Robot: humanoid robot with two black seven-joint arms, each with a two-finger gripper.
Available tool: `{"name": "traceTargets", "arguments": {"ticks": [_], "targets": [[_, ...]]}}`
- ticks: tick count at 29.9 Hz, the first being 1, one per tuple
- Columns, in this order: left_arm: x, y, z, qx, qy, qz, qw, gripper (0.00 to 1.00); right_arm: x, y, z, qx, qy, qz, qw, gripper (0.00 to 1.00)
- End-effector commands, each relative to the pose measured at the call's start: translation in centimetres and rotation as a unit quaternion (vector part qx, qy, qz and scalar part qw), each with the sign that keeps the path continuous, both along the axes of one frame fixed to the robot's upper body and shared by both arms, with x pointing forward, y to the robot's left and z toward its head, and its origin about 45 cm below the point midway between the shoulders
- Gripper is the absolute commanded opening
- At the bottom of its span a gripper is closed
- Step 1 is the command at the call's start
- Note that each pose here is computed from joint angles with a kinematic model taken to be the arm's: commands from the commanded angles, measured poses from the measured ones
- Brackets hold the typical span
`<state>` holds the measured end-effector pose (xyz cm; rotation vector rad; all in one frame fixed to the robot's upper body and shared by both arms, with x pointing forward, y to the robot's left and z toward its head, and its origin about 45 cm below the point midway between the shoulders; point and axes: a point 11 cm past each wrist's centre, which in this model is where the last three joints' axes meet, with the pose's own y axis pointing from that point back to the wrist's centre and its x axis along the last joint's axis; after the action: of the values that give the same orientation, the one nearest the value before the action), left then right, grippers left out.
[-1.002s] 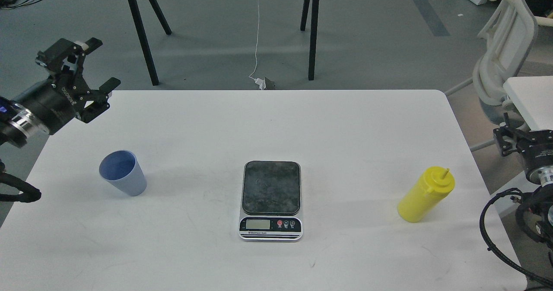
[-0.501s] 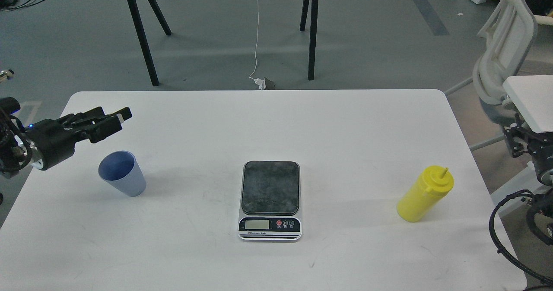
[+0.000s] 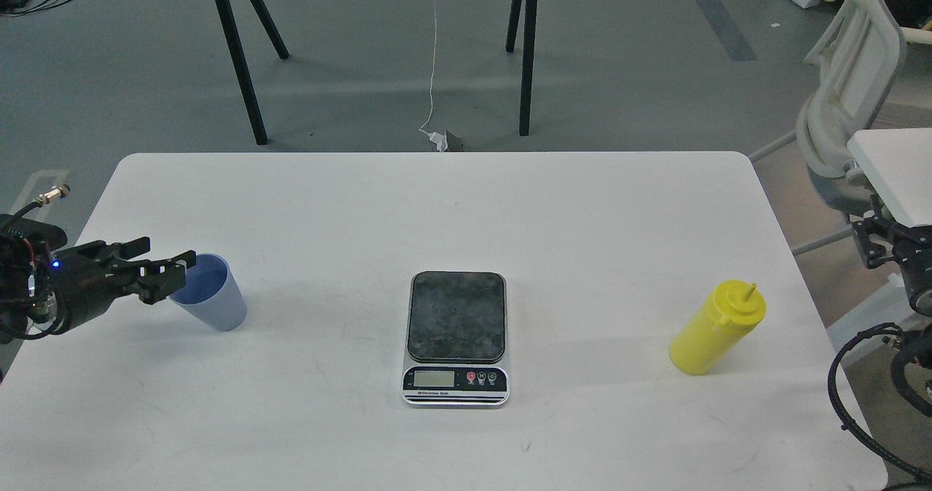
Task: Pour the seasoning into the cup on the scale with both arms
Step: 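Grasp the light-blue cup with the left gripper and lift it, then carry the cup over the scale and lower it onto the scale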
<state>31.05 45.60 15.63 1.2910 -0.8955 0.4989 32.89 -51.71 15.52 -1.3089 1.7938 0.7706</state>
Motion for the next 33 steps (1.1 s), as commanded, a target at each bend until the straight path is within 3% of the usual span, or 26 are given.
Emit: {"name": "traceTargets", "arguments": {"ticks": [1, 11, 17, 22, 26, 33], "targets": [[-0.3, -0.5, -2.0, -0.002, 0.016, 0.001, 1.000, 0.64, 0.0, 0.0, 0.1, 0.000, -0.001, 0.000, 1.000, 1.00], [-0.1, -0.7, -2.1, -0.014, 0.015, 0.009, 1.000, 0.09, -0.1, -0.2, 0.1, 0.000, -0.002, -0.003, 1.000, 1.00], [0.2, -1.6, -1.7, -0.028, 0.011, -0.008, 1.000, 0.04, -0.5, -0.4, -0.3, 0.000, 0.004, -0.006, 1.000, 1.00], [3.5, -3.1, 1.9, -0.032, -0.026, -0.031, 0.999, 0.04, -0.6, -0.8, 0.0, -0.003, 0.002, -0.010, 1.000, 1.00], [6.5, -8.1, 6.8, -0.054, -0.042, -0.092, 0.993, 0.04, -0.6, -1.1, 0.4, -0.006, 0.000, -0.012, 1.000, 1.00], [7.9, -18.4, 11.2, -0.056, -0.067, -0.216, 0.972, 0.04, -1.4, -1.8, 0.0, -0.007, 0.006, -0.020, 1.000, 1.00]]}}
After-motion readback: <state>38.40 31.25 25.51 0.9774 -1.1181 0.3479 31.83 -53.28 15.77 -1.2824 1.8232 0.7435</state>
